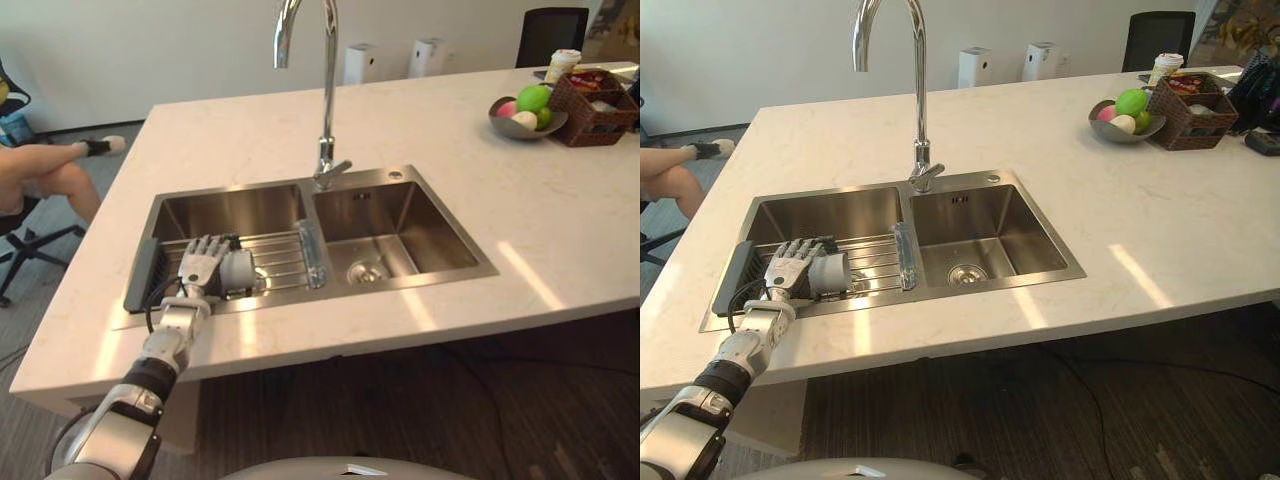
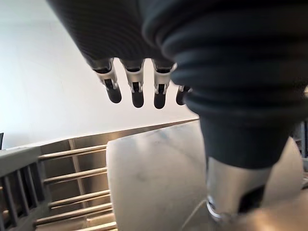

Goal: Walk over to the sink, pick up the cup, carry it to the dishwasher, place the cup inside the dishwasher, then close the dishwasher door

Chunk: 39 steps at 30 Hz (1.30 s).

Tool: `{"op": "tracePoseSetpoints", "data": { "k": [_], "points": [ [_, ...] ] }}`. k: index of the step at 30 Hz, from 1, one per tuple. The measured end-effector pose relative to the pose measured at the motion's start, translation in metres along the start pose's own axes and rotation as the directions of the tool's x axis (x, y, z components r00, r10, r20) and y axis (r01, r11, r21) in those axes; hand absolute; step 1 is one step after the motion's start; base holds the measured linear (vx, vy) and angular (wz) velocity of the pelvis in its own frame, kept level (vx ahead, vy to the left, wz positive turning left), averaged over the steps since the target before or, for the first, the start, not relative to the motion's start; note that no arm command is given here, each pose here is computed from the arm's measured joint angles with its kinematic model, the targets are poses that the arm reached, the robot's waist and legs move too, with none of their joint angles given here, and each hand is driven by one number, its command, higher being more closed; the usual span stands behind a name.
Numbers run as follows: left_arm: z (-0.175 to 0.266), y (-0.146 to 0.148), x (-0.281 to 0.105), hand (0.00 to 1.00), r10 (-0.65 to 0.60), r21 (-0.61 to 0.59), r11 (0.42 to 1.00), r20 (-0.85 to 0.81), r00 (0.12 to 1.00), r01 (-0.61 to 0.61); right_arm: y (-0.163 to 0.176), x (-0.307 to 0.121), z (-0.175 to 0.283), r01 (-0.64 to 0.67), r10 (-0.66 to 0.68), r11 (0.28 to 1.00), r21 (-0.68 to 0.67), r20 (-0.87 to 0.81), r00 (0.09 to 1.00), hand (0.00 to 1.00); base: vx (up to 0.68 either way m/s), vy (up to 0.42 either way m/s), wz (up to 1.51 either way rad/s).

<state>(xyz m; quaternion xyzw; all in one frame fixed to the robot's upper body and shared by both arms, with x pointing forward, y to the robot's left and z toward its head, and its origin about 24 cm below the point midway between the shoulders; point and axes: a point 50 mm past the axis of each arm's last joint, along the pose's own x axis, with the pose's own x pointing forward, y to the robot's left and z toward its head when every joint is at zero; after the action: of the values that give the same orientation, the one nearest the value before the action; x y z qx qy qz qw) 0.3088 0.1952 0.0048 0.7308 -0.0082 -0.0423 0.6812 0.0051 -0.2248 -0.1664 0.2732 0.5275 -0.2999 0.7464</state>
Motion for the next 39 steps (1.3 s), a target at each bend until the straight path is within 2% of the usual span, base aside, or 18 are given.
{"op": "tracePoseSetpoints", "data": {
  "k": [8,15,19,24,29,34,35,39],
  "points": [
    [0.005,-0.007,0.002,0.00,-0.125,-0.011,0.992,0.054,0.991,0.125,-0.002,0.000,0.002,0.015,-0.015,1.000,0.027,0.001,1.000,0.00,-0.01,0.000,-0.06],
    [0.008,-0.008,0.003,0.00,-0.163,-0.026,0.986,0.077,0.984,0.166,-0.002,0.000,0.001,0.021,-0.021,0.999,0.030,-0.002,1.000,0.00,0.00,0.000,0.00],
    [0.007,-0.008,0.004,0.00,-0.208,-0.089,0.973,0.071,0.976,0.214,-0.003,0.000,0.001,0.035,-0.035,0.999,0.028,0.001,0.999,0.00,0.00,-0.004,-0.02],
    [0.011,-0.007,0.006,0.00,-0.280,-0.228,0.929,0.086,0.956,0.293,-0.002,0.000,0.002,0.040,-0.040,0.999,0.022,0.001,0.999,0.00,0.00,-0.002,-0.11],
    [0.014,-0.007,0.007,0.00,-0.342,-0.257,0.896,0.118,0.932,0.361,-0.001,0.001,0.003,0.036,-0.036,0.999,0.019,0.004,0.999,0.00,0.02,0.001,-0.10],
    [0.017,-0.007,0.007,0.00,-0.348,-0.287,0.884,0.126,0.929,0.369,-0.001,0.001,0.004,0.035,-0.036,0.999,0.007,0.008,0.999,0.00,0.00,0.001,-0.01],
    [0.017,-0.007,0.007,1.00,-0.348,-0.287,0.884,0.125,0.929,0.369,0.000,0.001,0.004,0.035,-0.035,0.999,0.006,0.011,0.999,0.00,0.00,0.000,0.00],
    [0.018,-0.008,0.008,1.00,-0.346,-0.290,0.883,0.125,0.930,0.368,0.000,0.001,0.004,0.032,-0.032,0.999,-0.005,0.019,0.999,0.00,-0.01,-0.005,0.00]
  ]
}}
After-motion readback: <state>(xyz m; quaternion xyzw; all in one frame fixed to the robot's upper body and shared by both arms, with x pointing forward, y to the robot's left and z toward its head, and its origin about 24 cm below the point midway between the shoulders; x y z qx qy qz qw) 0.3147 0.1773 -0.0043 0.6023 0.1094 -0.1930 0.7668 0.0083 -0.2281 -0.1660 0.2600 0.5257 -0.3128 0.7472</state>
